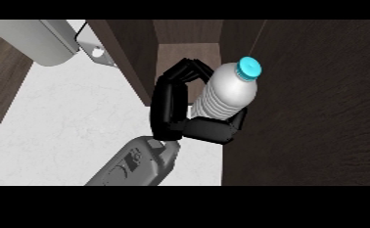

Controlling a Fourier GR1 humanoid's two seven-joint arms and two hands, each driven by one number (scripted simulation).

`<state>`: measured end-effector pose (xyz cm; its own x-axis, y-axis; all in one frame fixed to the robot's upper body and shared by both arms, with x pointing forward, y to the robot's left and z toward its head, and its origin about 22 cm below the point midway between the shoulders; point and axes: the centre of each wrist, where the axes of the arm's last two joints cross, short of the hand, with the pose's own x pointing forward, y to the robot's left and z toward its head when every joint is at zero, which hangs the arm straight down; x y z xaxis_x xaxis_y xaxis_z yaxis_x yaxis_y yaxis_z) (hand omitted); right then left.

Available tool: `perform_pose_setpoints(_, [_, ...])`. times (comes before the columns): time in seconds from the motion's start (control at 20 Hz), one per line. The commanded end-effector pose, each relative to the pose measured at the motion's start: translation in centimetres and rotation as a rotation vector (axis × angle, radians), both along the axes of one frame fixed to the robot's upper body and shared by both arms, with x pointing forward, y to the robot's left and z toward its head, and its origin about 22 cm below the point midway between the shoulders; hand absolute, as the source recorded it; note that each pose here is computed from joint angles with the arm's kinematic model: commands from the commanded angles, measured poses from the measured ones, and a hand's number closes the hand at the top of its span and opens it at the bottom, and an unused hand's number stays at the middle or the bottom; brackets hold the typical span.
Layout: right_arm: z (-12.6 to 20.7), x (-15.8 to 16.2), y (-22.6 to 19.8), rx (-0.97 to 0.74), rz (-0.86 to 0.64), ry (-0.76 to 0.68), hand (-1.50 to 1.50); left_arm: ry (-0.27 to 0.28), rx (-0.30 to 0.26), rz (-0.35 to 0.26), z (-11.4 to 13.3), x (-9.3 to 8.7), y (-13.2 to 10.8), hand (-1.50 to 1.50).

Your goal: Pick up the bottled water, place it into the cabinet and close the cabinet

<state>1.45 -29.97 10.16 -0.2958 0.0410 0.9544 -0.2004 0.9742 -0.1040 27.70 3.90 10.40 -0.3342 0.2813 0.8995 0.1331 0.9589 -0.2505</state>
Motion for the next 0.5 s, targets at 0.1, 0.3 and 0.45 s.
perform_pose_setpoints(0.1, [3.0, 0.0, 1.1, 0.03, 0.013, -0.059, -1.5, 0.0, 0.064, 0.093, 0.2, 3.9, -0.4, 1.5])
perform_pose_setpoints(0.3, [2.3, 0.8, 0.1, 0.032, 0.008, -0.061, -1.5, 0.042, 0.107, 0.105, 1.2, 4.7, -2.1, 1.5])
perform_pose_setpoints(0.45, [2.4, -0.4, -0.3, 0.037, 0.005, -0.052, -1.5, 0.04, 0.141, 0.109, -1.0, 6.0, -0.8, 1.5])
